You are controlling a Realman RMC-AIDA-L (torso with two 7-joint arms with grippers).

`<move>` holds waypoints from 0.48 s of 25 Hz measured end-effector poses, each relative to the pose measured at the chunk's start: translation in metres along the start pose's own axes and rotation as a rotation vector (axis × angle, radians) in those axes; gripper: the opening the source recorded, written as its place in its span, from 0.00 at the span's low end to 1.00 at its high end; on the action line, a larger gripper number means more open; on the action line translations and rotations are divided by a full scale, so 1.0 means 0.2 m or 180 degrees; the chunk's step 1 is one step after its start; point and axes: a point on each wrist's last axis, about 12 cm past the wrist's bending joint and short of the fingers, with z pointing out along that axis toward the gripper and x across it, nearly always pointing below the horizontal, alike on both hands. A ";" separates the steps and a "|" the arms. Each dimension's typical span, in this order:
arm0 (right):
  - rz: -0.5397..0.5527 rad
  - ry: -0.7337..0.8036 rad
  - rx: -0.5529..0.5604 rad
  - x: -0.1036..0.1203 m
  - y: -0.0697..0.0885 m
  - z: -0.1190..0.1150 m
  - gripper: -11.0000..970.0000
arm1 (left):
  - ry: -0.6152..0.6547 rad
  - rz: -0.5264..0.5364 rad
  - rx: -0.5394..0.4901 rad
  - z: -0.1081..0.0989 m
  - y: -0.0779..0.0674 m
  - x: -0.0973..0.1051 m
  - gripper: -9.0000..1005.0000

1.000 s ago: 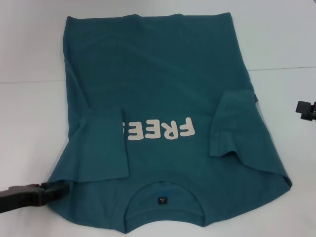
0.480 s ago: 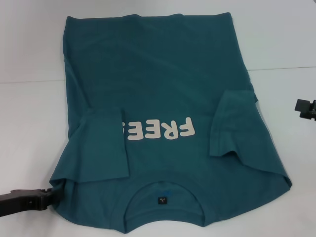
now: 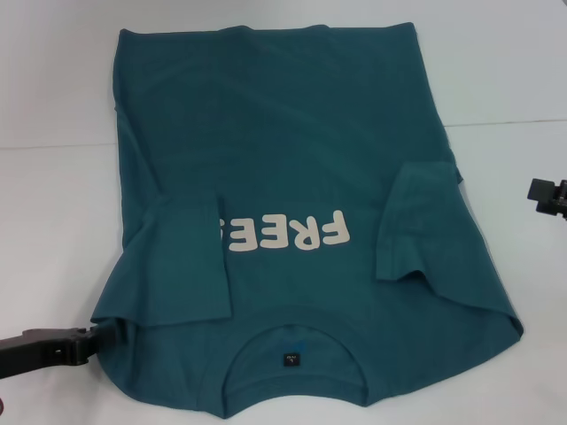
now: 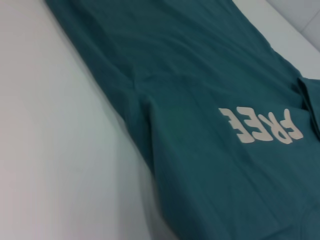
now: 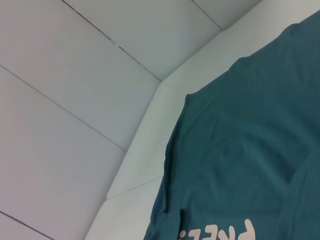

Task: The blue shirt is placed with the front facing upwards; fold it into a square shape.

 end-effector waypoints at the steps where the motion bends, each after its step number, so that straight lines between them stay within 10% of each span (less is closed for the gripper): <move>1: 0.0004 -0.0004 0.0000 0.00 0.00 0.00 0.69 | 0.0000 0.0000 0.0001 0.00 0.00 0.00 0.05; 12: 0.0033 0.0108 0.0032 0.00 0.00 -0.05 0.70 | -0.0022 -0.0002 0.0095 -0.07 -0.02 -0.02 0.04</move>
